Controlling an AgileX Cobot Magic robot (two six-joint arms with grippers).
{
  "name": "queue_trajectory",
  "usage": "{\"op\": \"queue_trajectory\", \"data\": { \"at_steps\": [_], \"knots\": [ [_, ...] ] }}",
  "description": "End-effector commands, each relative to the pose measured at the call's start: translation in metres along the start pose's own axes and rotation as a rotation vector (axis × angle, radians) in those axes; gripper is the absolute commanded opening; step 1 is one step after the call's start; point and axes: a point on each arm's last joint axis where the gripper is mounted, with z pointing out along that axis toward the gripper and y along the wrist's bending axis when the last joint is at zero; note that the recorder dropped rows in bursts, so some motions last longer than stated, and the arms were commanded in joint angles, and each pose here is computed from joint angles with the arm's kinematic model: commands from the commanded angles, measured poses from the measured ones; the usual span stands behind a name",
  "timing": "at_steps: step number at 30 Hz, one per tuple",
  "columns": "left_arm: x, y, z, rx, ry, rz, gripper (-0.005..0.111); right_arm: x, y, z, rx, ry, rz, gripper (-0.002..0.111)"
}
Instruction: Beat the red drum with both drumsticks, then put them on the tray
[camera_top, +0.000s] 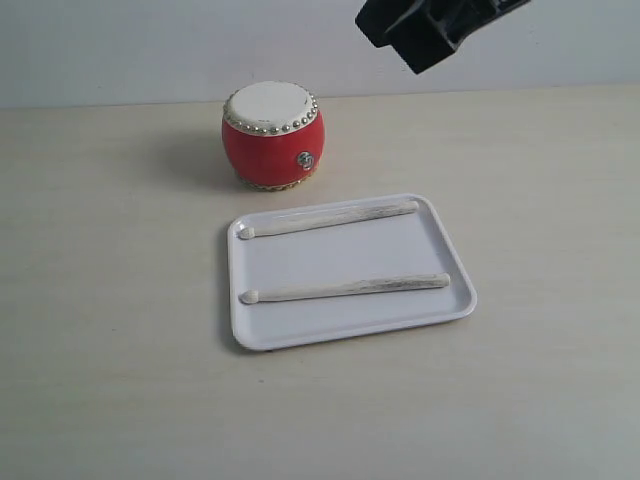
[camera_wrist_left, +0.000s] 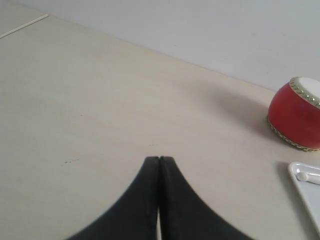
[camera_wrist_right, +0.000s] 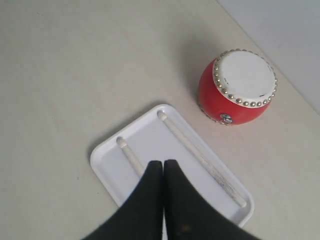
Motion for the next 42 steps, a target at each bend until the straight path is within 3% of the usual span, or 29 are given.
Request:
{"op": "queue_trajectory", "data": {
  "at_steps": [1, 23, 30, 36, 42],
  "knots": [
    [0.000, 0.000, 0.000, 0.002, -0.007, -0.006, 0.000, -0.001, 0.000, -0.002, 0.008, -0.013, 0.000, 0.000],
    [0.000, 0.000, 0.000, 0.002, -0.007, -0.006, 0.000, -0.001, -0.001, -0.002, 0.020, -0.015, -0.014, 0.000],
    [0.000, 0.000, 0.000, 0.002, -0.007, -0.006, 0.000, 0.012, 0.006, -0.006, 0.021, -0.028, 0.111, 0.000],
    [0.000, 0.000, 0.000, 0.002, -0.007, -0.006, 0.000, 0.058, 0.009, -0.021, 0.160, -0.209, 0.197, 0.000],
    [0.000, 0.000, 0.000, 0.002, -0.007, -0.006, 0.000, 0.130, 0.009, -0.028, 0.335, -0.277, 0.364, 0.000]
  ]
}}
